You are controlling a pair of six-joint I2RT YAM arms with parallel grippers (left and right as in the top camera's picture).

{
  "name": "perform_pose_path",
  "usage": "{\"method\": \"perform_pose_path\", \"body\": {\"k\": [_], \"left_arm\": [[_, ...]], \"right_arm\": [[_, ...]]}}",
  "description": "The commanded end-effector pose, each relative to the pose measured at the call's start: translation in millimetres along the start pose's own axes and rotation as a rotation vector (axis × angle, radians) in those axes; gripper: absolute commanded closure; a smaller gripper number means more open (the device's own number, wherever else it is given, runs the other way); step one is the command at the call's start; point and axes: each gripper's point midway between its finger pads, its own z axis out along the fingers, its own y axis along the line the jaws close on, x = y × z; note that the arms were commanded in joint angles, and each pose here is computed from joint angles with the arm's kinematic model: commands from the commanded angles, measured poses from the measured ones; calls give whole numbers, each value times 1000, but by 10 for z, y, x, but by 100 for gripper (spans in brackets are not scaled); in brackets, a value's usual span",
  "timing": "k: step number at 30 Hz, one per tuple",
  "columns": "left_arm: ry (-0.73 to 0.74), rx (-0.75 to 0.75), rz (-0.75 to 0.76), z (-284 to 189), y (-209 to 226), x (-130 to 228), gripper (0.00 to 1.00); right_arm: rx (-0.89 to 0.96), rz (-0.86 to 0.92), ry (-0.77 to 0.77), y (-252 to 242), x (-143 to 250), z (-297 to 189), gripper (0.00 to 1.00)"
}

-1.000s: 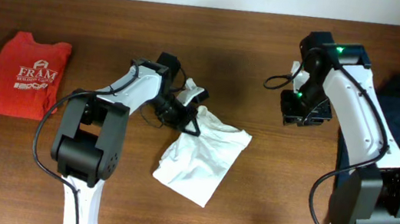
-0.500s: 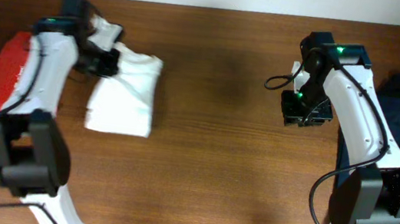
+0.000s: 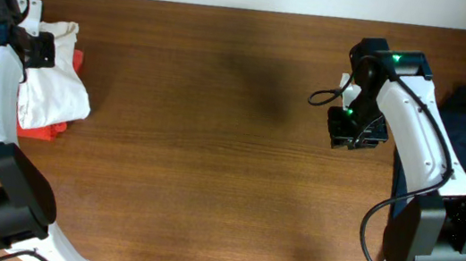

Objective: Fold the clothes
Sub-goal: 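Carry the white bundle left and place it on the red shirt, then open the left gripper and lift away from the stack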

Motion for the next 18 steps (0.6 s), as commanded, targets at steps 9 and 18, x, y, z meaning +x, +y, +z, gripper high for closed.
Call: {"method": "perform_pose_path", "body": {"k": [9, 18], "left_arm": [[-79, -60, -23, -63, 292, -173, 100], [-70, -129, -116, 301, 863, -12, 3]], "right_arm": [[16, 10, 3, -54, 84, -110, 64], [17, 11, 14, -54, 111, -110, 64]]}}
